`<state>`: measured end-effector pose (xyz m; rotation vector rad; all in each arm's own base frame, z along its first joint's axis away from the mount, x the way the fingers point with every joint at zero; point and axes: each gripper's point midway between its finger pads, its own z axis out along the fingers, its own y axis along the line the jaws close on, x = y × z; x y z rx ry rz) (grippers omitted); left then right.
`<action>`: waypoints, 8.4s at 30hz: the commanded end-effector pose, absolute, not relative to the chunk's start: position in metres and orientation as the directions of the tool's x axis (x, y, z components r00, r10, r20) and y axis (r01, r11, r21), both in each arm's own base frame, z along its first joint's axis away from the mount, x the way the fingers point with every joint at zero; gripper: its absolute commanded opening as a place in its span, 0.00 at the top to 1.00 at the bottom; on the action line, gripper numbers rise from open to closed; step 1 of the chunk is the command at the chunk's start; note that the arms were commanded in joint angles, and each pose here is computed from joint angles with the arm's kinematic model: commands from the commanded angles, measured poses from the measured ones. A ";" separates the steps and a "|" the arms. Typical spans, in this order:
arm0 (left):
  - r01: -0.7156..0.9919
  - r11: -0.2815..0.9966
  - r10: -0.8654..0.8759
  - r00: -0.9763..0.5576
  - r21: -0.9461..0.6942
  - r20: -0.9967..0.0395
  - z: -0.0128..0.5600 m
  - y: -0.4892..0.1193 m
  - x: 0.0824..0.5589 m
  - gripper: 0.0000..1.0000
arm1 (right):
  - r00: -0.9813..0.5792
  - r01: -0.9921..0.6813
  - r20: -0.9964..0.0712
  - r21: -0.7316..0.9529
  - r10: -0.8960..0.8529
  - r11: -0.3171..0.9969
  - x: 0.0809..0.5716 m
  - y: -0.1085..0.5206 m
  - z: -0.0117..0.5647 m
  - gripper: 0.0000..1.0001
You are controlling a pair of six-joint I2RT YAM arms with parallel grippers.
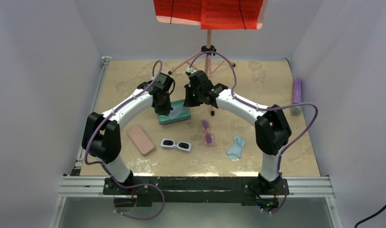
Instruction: Organize the sunglasses
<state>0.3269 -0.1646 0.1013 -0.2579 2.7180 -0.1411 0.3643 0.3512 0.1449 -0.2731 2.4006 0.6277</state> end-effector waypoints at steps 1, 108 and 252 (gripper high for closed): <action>-0.147 0.977 -0.193 -0.917 -0.154 -0.349 0.095 -0.168 0.322 1.00 | -0.787 -0.360 -0.615 0.388 -0.052 0.848 0.367 0.355 0.149 1.00; -0.236 0.909 -0.389 -0.774 -0.344 -0.499 0.088 -0.126 0.298 0.00 | -0.737 -0.421 -0.673 0.377 -0.068 0.825 0.325 0.347 0.088 0.64; -0.003 0.999 -0.034 -0.259 -0.034 -0.965 0.247 -0.131 0.319 1.00 | -0.639 -0.412 -0.738 0.569 0.219 0.712 0.321 0.369 0.252 0.71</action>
